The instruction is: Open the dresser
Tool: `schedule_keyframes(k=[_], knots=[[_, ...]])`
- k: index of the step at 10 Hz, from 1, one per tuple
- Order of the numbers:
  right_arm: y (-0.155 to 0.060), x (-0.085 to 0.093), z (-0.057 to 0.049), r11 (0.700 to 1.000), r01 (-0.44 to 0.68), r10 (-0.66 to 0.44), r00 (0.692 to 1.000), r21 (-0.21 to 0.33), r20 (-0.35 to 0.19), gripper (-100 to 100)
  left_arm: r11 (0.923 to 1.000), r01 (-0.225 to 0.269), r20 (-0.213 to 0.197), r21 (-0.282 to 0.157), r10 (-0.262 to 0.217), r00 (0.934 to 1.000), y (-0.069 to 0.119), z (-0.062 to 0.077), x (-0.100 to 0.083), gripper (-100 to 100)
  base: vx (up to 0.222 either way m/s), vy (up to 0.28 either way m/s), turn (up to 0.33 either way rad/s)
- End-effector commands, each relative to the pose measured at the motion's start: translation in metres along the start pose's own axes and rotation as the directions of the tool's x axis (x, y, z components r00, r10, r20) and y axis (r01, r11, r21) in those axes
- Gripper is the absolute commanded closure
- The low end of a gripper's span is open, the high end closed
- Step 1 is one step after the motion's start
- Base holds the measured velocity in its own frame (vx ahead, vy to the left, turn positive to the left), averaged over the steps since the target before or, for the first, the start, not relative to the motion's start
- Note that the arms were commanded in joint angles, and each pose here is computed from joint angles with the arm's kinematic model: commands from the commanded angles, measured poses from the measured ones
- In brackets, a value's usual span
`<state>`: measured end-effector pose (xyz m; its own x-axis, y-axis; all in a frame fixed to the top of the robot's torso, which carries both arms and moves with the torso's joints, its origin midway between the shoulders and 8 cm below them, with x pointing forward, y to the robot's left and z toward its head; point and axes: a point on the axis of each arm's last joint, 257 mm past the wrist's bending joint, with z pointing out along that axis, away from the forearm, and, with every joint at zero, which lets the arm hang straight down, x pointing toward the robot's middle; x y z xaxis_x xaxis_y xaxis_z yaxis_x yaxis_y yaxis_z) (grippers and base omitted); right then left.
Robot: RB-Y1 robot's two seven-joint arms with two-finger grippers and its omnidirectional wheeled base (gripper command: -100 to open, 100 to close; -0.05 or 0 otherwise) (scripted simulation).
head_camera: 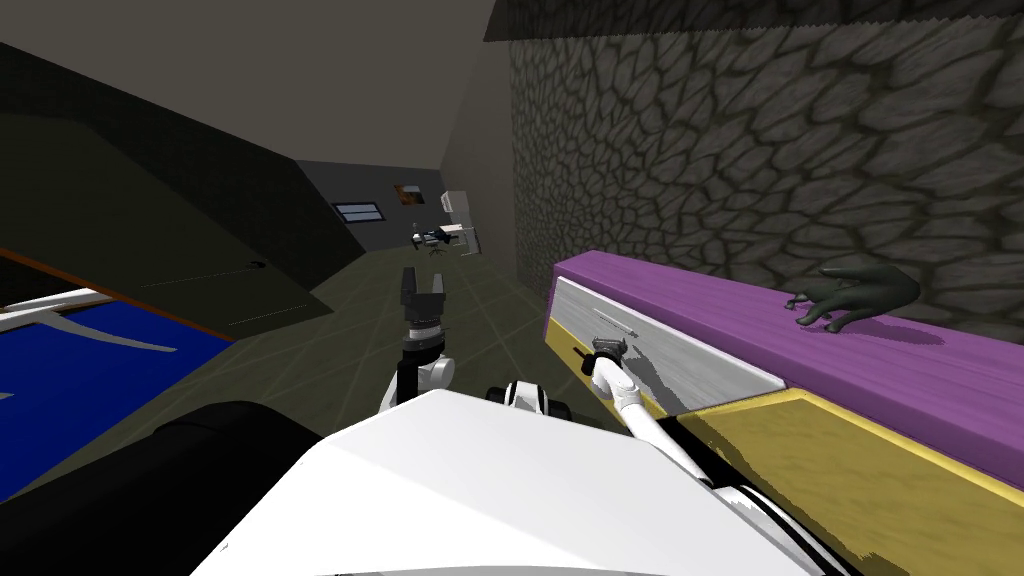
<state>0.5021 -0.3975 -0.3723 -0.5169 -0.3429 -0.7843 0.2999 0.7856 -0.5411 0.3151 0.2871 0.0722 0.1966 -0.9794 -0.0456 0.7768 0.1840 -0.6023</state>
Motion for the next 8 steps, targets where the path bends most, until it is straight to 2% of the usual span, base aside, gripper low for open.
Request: schedule_keyframes(k=[1, 2, 3, 4, 5, 6, 7, 8], knots=[[-0.023, 0.008, 0.009, 0.991, 0.107, -0.106, 0.994, 0.078, -0.019, -100, 1.0000, 0.000, 0.000, 0.000, 0.000, 1.0000, 0.000, 0.000, 0.000, 0, 0.026, 0.072, 0.019], [-0.036, 0.003, 0.013, 0.980, 0.159, -0.158, 0.987, 0.124, -0.016, -100, 1.0000, 0.000, 0.000, 0.000, 0.000, 1.0000, 0.000, 0.000, 0.000, 0, 0.025, 0.068, 0.031], [-0.050, 0.005, 0.017, 0.962, 0.218, -0.216, 0.976, 0.165, -0.027, -100, 1.0000, 0.000, 0.000, 0.000, 0.000, 1.0000, 0.000, 0.000, 0.000, 0, 0.024, 0.083, 0.058], [-0.051, 0.010, 0.017, 0.960, 0.226, -0.223, 0.974, 0.168, -0.038, -100, 1.0000, 0.000, 0.000, 0.000, 0.000, 1.0000, 0.000, 0.000, 0.000, 0, 0.020, 0.057, 0.016], [-0.065, 0.007, 0.021, 0.939, 0.273, -0.270, 0.962, 0.208, -0.045, -100, 1.0000, 0.000, 0.000, 0.000, 0.000, 1.0000, 0.000, 0.000, 0.000, 0, 0.020, 0.046, 0.026], [-0.065, 0.009, 0.021, 0.938, 0.276, -0.272, 0.961, 0.208, -0.048, -100, 1.0000, 0.000, 0.000, 0.000, 0.000, 1.0000, 0.000, 0.000, 0.000, 0, 0.015, 0.032, 0.017], [-0.078, 0.008, 0.023, 0.915, 0.321, -0.316, 0.947, 0.245, -0.058, -100, 1.0000, 0.000, 0.000, 0.000, 0.000, 1.0000, 0.000, 0.000, 0.000, 0, 0.016, 0.037, 0.029], [-0.078, 0.008, 0.023, 0.915, 0.321, -0.316, 0.947, 0.245, -0.058, -100, 1.0000, 0.000, 0.000, 0.000, 0.000, 1.0000, 0.000, 0.000, 0.000, 0, 0.008, 0.029, 0.011]])
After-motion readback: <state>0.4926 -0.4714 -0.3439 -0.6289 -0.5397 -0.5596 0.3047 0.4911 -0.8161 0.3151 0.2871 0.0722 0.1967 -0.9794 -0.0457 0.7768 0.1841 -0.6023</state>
